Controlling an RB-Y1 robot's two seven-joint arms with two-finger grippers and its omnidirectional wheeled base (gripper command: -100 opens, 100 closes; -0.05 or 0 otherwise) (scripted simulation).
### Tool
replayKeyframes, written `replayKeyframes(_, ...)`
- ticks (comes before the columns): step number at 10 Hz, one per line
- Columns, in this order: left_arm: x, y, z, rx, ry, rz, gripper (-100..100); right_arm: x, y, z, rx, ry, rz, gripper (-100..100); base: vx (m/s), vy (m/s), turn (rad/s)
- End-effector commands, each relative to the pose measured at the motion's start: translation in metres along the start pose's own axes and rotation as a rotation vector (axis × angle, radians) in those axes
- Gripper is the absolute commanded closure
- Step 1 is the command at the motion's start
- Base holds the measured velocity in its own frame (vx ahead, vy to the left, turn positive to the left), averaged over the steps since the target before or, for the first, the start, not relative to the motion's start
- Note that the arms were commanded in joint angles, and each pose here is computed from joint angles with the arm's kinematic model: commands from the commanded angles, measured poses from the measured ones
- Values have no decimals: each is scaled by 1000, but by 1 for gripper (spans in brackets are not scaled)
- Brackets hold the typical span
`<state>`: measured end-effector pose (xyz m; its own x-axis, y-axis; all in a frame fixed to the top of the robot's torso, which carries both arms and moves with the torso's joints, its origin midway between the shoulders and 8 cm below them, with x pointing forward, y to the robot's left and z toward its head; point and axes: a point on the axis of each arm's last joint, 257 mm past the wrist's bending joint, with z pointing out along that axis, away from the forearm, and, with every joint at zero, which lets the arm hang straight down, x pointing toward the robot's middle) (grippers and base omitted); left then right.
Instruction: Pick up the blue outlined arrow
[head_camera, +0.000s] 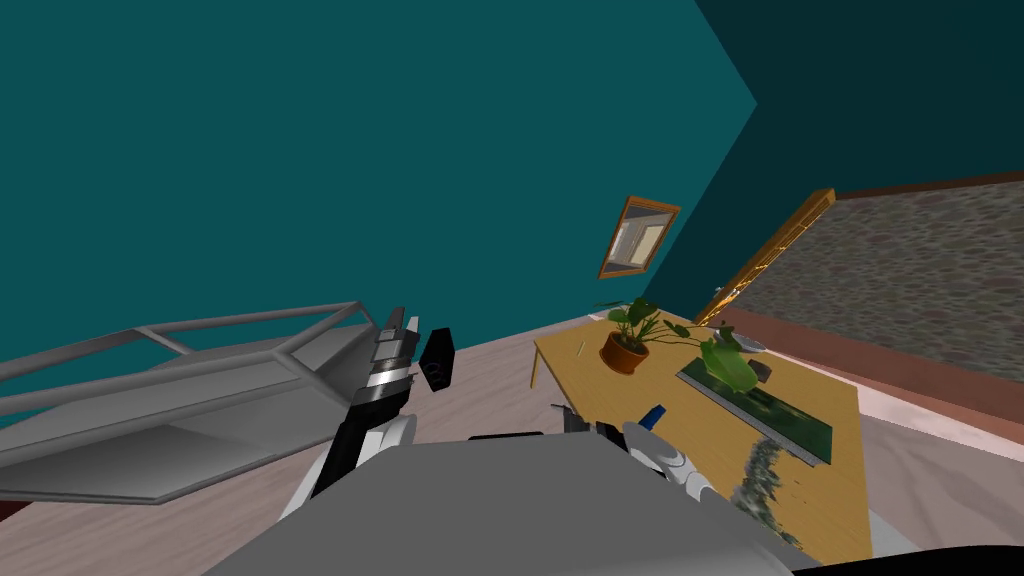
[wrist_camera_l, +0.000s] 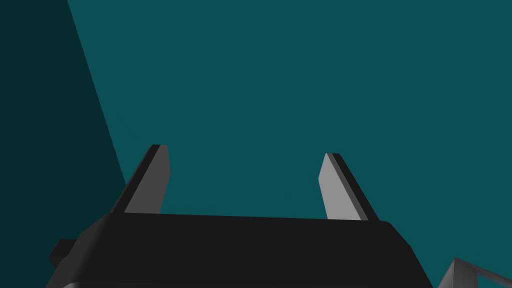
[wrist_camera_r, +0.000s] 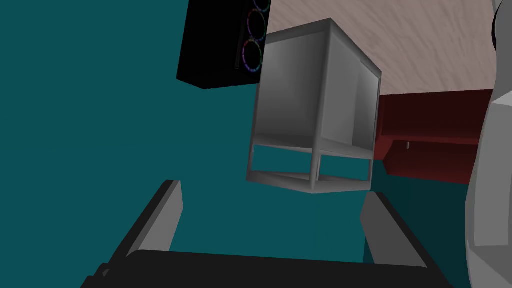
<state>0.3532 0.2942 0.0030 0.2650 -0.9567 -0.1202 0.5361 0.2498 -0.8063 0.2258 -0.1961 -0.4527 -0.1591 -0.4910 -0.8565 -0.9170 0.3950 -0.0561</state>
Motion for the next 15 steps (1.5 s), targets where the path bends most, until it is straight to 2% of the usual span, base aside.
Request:
replayKeyframes(1, 0, 0, 0, 0, 0, 0, 0, 24, 2, -15, -17, 65, -34, -100, 27, -25, 71)
replayKeyframes(3, 0, 0, 0, 0, 0, 0, 0, 78, 6, -54, -77, 212, -132, -100, 27, -32, 141)
replayKeyframes(4, 0, 0, 0, 0, 0, 0, 0, 81, 4, -60, -79, 225, -138, -100, 23, -36, 56)
replayKeyframes(6, 0, 0, 0, 0, 0, 0, 0, 127, 1, -109, -141, 365, -229, -100, 17, -34, 128)
replayKeyframes(7, 0, 0, 0, 0, 0, 0, 0, 130, 0, -113, -141, 373, -229, -100, 14, -37, 55)
replayKeyframes(9, 0, 0, 0, 0, 0, 0, 0, 163, -6, -165, -201, 496, -311, -100, 15, -37, 104)
replayKeyframes(10, 0, 0, 0, 0, 0, 0, 0, 167, -6, -169, -199, 506, -304, -100, 10, -40, 50)
replayKeyframes(11, 0, 0, 0, 0, 0, 0, 0, 181, -10, -196, -226, 566, -336, -100, 8, -30, 79)
replayKeyframes(12, 0, 0, 0, 0, 0, 0, 0, 181, -10, -196, -226, 566, -336, -100, 6, -27, 34)
replayKeyframes(13, 0, 0, 0, 0, 0, 0, 0, 192, -15, -222, -251, 619, -365, -100, 9, -30, 79)
replayKeyframes(14, 0, 0, 0, 0, 0, 0, 0, 193, -15, -222, -250, 620, -364, -100, 7, -31, 38)
replayKeyframes(15, 0, 0, 0, 0, 0, 0, 0, 202, -19, -247, -273, 669, -388, -100, 2, -32, 58)
